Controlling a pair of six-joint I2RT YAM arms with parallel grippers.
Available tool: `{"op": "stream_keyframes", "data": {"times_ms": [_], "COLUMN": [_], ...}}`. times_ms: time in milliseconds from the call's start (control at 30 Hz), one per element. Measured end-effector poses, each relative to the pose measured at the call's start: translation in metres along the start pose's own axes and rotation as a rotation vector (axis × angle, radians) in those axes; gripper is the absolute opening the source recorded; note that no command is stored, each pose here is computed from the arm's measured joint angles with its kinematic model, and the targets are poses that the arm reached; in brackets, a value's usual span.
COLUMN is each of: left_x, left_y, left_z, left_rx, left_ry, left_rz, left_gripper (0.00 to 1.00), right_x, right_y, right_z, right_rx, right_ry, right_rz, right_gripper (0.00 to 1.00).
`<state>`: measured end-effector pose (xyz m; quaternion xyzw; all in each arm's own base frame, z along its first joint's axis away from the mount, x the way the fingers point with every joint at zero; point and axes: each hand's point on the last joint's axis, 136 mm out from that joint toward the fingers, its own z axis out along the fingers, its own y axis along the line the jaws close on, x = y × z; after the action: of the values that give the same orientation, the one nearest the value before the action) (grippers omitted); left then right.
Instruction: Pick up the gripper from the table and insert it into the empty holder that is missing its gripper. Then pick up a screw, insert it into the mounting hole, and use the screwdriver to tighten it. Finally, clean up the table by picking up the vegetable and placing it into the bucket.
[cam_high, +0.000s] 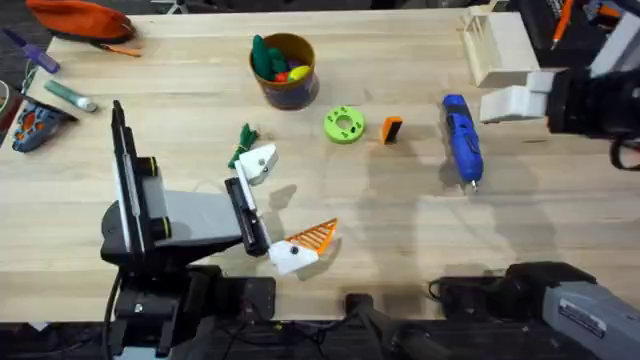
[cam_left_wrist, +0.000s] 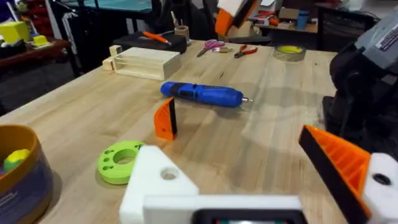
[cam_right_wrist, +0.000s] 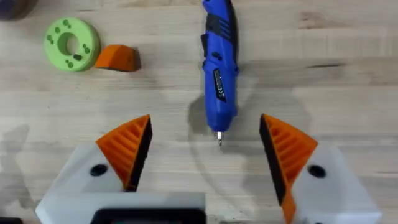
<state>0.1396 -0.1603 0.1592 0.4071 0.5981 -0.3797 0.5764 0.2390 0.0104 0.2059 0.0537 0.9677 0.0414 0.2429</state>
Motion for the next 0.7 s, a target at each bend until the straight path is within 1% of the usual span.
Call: {"op": "stream_keyframes", "data": {"times_ms": [100,133,167,200,300,400,567,700], "left_x": [0.0,0.0,0.0,0.0,0.0,0.0,0.0,0.0], "left_y": [0.0,0.0,0.0,0.0,0.0,0.0,0.0,0.0], "left_z": [0.0,0.0,0.0,0.0,0.0,0.0,0.0,0.0], "left_rx": [0.0,0.0,0.0,0.0,0.0,0.0,0.0,0.0], "left_ry": [0.0,0.0,0.0,0.0,0.0,0.0,0.0,0.0], "left_rz": [0.0,0.0,0.0,0.0,0.0,-0.001,-0.002,-0.003], "left_gripper": [0.985,0.985,0.985,0.985,0.985,0.985,0.985,0.985], "right_x": [0.001,0.003,0.004,0.009,0.013,0.007,-0.008,-0.006], "right_y": [0.003,0.016,0.022,0.037,0.05,0.065,0.09,0.106], "right_z": [0.008,0.011,0.011,0.012,0.015,0.018,0.031,0.046], "right_rx": [0.014,0.027,0.028,0.045,0.077,0.101,0.126,0.139], "right_ry": [0.033,0.037,0.037,0.055,0.102,0.139,0.146,0.161], "right_rz": [0.024,0.012,0.001,-0.032,-0.054,-0.059,-0.017,-0.002], "right_gripper": [0.994,0.994,0.994,0.993,0.993,0.993,0.993,0.993]}}
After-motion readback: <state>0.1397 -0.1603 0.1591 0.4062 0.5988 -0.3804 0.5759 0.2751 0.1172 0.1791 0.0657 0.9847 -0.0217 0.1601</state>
